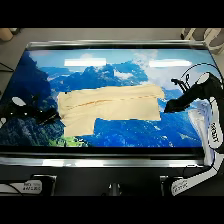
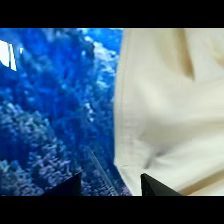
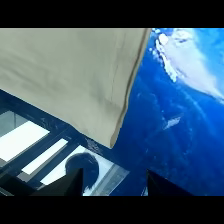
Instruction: Fold the shirts.
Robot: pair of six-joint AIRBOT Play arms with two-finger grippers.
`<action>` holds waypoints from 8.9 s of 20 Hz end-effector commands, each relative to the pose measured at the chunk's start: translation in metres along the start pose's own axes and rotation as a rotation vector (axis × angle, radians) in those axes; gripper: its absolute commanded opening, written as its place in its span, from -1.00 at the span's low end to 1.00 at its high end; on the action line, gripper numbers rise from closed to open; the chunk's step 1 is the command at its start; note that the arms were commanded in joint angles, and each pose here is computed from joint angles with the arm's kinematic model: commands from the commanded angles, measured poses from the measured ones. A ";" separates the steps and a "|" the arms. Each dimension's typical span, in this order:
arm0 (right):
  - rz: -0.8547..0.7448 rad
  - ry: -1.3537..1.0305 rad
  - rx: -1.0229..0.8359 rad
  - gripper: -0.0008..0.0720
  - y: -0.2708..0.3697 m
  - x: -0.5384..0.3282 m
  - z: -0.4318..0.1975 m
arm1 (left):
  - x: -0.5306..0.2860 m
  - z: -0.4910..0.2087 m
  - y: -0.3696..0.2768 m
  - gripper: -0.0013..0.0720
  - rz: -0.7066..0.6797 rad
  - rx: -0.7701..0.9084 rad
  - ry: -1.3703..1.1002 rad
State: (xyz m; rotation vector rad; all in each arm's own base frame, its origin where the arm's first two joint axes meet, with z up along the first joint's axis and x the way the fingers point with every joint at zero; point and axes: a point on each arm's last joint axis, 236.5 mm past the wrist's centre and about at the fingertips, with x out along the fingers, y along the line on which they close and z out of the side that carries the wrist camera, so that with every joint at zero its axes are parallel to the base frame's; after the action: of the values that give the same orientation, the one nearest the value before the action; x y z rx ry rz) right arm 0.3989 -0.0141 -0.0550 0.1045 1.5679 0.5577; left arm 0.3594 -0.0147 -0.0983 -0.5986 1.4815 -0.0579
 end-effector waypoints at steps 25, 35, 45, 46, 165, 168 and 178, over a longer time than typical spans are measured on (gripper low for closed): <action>-0.066 -0.234 0.005 -0.93 0.024 0.011 0.046 | -0.078 0.055 -0.070 -0.90 -0.104 0.156 -0.277; -1.003 -1.492 -0.532 -0.94 0.285 -0.525 -0.108 | -0.641 -0.167 -0.258 -0.90 -0.407 0.631 -1.792; -0.973 -1.171 -0.474 -0.93 0.254 -0.460 -0.136 | -0.591 -0.179 -0.241 -0.90 -0.268 0.648 -1.593; -0.937 -1.094 -0.462 -0.93 0.243 -0.443 -0.129 | -0.570 -0.164 -0.238 -0.90 -0.242 0.643 -1.506; -0.041 -0.145 -0.088 -0.94 0.053 -0.004 -0.027 | -0.095 -0.053 -0.087 -0.90 -0.051 0.309 -0.240; -0.078 -0.175 -0.125 -0.94 0.043 -0.008 0.013 | -0.093 -0.018 -0.094 -0.90 -0.050 0.305 -0.262; -0.157 -0.270 -0.145 -0.94 0.014 0.005 0.104 | -0.072 0.092 -0.087 -0.90 -0.041 0.235 -0.271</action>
State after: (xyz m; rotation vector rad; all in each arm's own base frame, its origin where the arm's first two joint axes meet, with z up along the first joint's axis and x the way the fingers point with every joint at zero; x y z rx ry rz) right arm 0.4723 0.0286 -0.0497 -0.0515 1.3014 0.5282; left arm 0.4456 -0.0396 0.0137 -0.4015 1.1692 -0.1948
